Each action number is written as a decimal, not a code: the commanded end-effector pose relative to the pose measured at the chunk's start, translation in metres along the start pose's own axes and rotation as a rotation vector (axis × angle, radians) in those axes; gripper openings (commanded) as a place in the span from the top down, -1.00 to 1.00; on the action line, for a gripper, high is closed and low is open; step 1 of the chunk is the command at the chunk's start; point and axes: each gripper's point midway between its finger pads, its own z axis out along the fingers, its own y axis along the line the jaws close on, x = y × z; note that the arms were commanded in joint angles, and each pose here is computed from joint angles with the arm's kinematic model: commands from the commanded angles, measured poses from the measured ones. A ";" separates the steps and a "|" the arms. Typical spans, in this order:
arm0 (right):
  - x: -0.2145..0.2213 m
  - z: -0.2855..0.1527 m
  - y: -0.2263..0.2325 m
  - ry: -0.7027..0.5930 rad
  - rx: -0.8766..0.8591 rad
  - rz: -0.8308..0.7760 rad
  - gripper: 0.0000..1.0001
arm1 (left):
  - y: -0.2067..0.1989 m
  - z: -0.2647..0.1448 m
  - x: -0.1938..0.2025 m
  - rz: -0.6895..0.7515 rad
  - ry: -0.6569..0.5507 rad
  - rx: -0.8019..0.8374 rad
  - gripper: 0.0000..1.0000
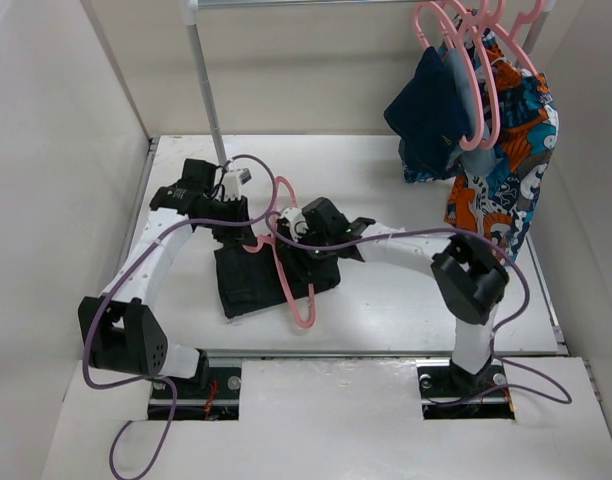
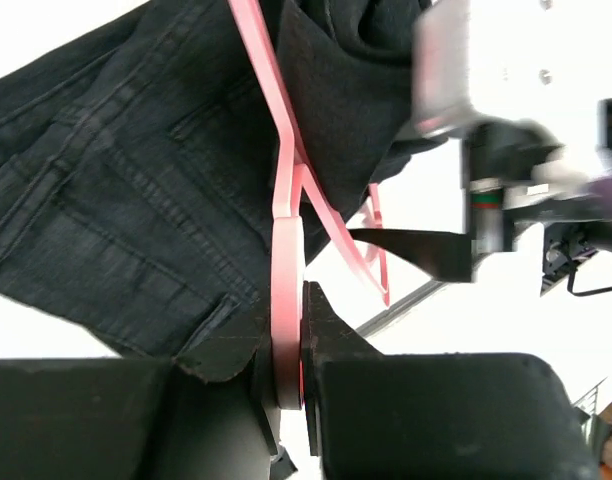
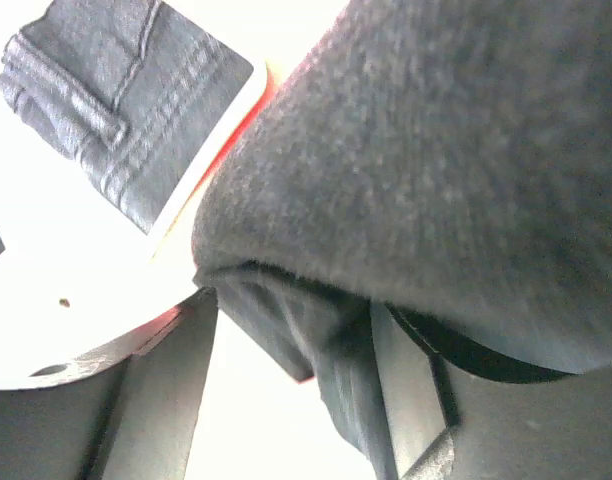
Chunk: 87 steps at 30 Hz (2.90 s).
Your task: Place the trousers on the hanger
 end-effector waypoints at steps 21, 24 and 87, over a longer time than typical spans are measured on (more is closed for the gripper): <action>-0.074 0.028 -0.019 -0.177 -0.175 0.116 1.00 | -0.023 -0.027 -0.029 0.142 -0.147 0.040 1.00; -0.058 0.060 -0.013 -0.154 -0.217 0.171 1.00 | -0.049 -0.039 -0.042 0.217 -0.186 0.108 1.00; -0.064 -0.077 -0.001 -0.262 -0.399 0.317 1.00 | 0.003 -0.037 -0.045 0.054 -0.286 0.037 -0.52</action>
